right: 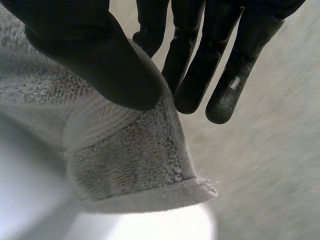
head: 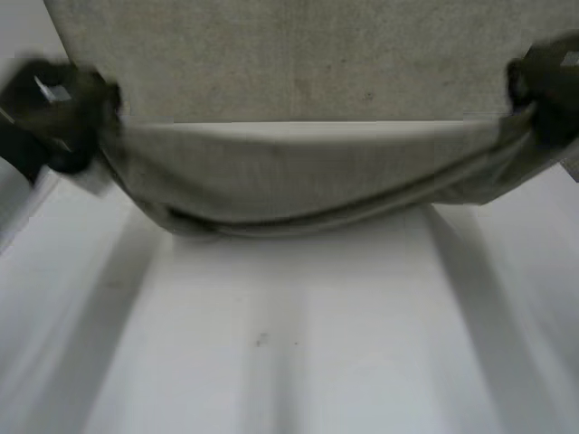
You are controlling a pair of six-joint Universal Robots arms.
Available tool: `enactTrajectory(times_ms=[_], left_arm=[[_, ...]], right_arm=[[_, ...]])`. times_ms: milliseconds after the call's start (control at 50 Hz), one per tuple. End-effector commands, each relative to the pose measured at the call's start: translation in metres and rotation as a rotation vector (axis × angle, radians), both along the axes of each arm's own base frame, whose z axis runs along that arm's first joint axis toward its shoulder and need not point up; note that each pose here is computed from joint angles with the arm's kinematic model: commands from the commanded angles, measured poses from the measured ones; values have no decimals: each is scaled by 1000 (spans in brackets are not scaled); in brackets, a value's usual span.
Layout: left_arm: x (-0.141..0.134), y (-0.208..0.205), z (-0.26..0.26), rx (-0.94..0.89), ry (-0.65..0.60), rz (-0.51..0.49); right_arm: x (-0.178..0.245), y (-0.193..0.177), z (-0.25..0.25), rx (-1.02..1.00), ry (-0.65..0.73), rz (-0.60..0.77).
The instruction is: Fold the towel.
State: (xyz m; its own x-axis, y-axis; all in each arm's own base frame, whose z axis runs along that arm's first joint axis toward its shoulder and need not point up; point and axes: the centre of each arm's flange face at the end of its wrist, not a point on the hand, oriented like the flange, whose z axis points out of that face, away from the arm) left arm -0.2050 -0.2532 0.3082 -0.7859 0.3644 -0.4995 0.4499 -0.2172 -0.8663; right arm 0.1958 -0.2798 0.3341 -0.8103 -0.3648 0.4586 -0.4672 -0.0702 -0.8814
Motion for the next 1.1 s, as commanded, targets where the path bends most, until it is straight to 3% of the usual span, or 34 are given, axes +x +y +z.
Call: enactTrajectory(times_ms=[20,160,360,440,540,580,600,620,640,680,780,880,1100], left_arm=[[17,28,97,-209,22,53],[17,7,63,-47,-51,68],[-1,-52,-57,323,-129,31],[-5,-75,-77,320,-130,41],[-14,-112,-61,104,-87,58],[-18,-131,-22,-133,-25,75],[-18,-131,-22,-134,-25,75],[-21,-131,2,-253,10,68],[-21,-131,2,-254,11,68],[-22,-123,56,-493,92,70],[-17,-103,103,-627,254,40],[-11,-98,95,-522,340,5],[-13,-91,-34,-98,240,0]], right_arm=[[-11,46,89,-197,166,-9],[-7,17,42,-1,270,24],[27,-30,-64,278,357,120],[37,-49,-88,280,372,118],[53,-91,-73,18,324,28],[60,-113,-28,-256,240,-57],[60,-113,-28,-258,240,-58],[62,-119,0,-408,187,-93],[62,-119,0,-410,186,-94],[62,-112,55,-686,89,-136],[57,-90,93,-887,11,-167],[55,-86,71,-787,54,-140],[57,-68,-65,-230,222,59]])
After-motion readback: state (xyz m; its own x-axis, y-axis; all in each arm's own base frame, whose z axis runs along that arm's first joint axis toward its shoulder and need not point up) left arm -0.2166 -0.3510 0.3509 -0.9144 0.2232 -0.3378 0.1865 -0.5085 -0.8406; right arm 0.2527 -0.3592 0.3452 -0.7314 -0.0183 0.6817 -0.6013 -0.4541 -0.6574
